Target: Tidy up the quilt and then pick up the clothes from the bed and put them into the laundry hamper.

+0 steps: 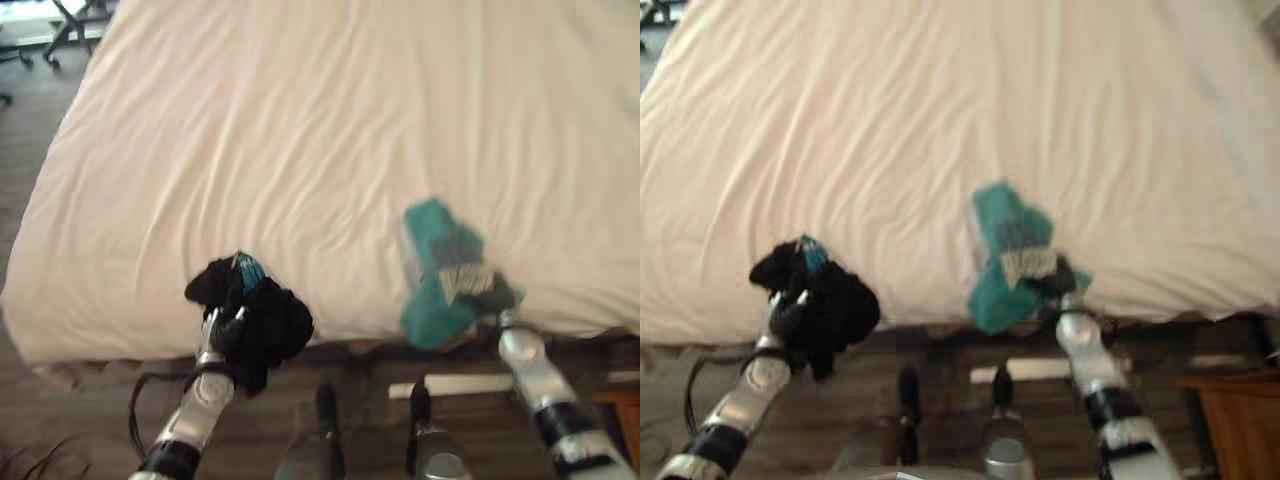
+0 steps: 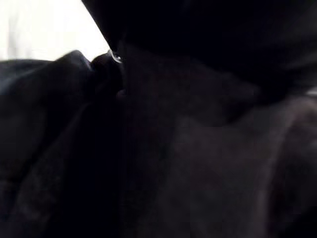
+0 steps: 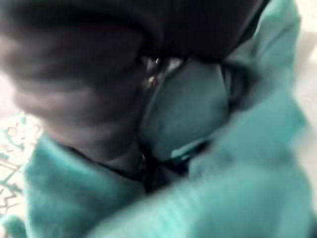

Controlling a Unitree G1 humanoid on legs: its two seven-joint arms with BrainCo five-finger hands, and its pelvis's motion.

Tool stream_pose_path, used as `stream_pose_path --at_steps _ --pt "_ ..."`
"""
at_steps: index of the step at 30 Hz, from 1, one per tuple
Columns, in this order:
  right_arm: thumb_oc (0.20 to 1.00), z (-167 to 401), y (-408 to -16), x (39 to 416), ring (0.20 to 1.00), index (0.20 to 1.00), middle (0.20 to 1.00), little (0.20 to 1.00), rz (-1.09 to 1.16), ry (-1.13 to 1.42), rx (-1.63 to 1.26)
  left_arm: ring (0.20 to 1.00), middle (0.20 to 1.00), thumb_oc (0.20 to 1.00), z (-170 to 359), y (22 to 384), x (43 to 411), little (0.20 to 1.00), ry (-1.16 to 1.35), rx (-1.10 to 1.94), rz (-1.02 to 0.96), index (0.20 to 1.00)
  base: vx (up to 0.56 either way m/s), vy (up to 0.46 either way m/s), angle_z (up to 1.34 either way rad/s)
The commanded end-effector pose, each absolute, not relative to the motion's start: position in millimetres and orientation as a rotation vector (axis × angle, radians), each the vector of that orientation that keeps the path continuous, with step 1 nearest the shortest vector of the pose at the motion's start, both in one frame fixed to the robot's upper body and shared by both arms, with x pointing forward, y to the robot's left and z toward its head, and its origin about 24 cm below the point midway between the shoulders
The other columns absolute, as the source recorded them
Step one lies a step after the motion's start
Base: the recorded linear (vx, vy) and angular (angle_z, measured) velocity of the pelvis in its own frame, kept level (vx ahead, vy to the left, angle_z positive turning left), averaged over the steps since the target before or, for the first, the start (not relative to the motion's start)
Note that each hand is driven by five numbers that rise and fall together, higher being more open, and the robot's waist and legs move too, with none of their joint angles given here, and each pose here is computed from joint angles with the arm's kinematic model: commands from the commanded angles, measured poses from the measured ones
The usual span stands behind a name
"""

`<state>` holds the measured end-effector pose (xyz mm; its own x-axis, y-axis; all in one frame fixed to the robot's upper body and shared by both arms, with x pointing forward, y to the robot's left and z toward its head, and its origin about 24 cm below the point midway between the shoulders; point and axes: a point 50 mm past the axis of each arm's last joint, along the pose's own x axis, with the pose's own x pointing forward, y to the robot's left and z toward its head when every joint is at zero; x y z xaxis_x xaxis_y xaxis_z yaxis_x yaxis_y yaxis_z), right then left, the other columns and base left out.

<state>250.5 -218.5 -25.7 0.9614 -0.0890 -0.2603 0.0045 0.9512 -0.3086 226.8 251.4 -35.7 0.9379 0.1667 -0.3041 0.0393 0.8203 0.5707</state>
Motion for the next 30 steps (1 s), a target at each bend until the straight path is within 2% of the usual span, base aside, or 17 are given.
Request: stream_pose_path --at_steps 1,4,6,10,12,18,21,25,30 --pt "0.200 -89 -188 183 0.200 0.200 0.200 0.200 0.103 0.580 -0.135 0.200 0.200 0.200 -32 234 226 0.200 0.312 0.412 -0.024 0.200 -0.02 0.073 0.22" --pt "0.200 -97 -193 164 0.200 0.200 0.200 0.200 0.051 0.619 -0.117 0.200 0.200 0.200 -43 242 205 0.200 0.359 0.234 0.066 0.200 -0.03 0.042 0.42" --pt "0.200 -96 -191 168 0.200 0.200 0.200 0.200 0.050 0.605 -0.108 0.200 0.200 0.200 -54 247 192 0.200 0.411 0.134 0.128 0.200 0.02 -0.072 0.16" --pt "0.200 -80 -197 197 0.200 0.200 0.200 0.200 0.061 0.526 -0.229 0.200 0.200 0.200 -70 254 177 0.200 0.468 -0.027 0.276 0.200 -0.01 -0.050 0.53" --pt "0.200 -62 -221 211 0.200 0.200 0.200 0.200 -0.053 0.447 -0.268 0.200 0.200 0.200 -75 250 178 0.200 0.488 -0.051 0.304 0.200 -0.27 0.153 0.85" --pt "0.200 -56 -221 216 0.200 0.200 0.200 0.200 -0.128 0.422 -0.230 0.200 0.200 0.200 -79 253 173 0.200 0.497 -0.130 0.397 0.200 -0.15 0.286 2.40" --pt "0.200 -60 -222 212 0.200 0.200 0.200 0.200 -0.153 0.442 -0.204 0.200 0.200 0.200 -78 247 177 0.200 0.494 -0.129 0.381 0.200 -0.08 0.412 1.50" --pt "0.200 -76 -221 191 0.200 0.200 0.200 0.200 -0.129 0.535 -0.202 0.200 0.200 0.200 -72 239 181 0.200 0.490 -0.044 0.264 0.200 0.13 0.409 2.00" --pt "0.200 -72 -206 199 0.200 0.200 0.200 0.200 -0.112 0.493 -0.145 0.200 0.200 0.200 -61 216 205 0.200 0.424 0.018 0.155 0.200 0.14 0.371 1.80"
